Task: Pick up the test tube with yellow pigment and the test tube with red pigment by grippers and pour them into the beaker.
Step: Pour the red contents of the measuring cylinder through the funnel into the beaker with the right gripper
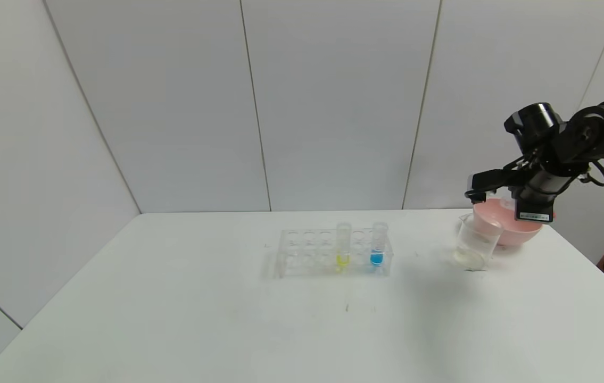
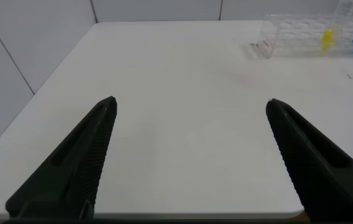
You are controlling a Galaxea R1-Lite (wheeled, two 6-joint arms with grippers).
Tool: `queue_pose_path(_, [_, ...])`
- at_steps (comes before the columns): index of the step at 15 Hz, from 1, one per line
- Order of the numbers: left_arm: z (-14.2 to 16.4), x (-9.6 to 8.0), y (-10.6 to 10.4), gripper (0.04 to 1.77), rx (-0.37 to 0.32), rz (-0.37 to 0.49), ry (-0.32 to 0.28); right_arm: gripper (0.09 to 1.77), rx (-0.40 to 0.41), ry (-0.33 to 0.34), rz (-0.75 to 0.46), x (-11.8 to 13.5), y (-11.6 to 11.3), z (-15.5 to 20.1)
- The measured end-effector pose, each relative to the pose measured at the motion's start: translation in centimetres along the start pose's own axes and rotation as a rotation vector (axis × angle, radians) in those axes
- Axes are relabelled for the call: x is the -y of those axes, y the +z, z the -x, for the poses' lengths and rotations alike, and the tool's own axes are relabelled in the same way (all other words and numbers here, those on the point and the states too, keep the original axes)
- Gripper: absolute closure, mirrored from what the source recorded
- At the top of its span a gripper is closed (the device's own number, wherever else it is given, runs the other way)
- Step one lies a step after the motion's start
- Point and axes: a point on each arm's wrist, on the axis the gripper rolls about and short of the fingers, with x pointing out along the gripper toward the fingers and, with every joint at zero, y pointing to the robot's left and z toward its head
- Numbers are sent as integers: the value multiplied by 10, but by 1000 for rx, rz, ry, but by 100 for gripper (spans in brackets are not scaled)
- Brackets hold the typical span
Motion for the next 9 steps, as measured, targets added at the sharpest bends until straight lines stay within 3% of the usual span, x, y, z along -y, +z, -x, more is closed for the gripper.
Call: queue_pose_path(9, [0, 0, 0, 9, 0, 0, 0, 135, -53, -2, 58, -6, 10, -7])
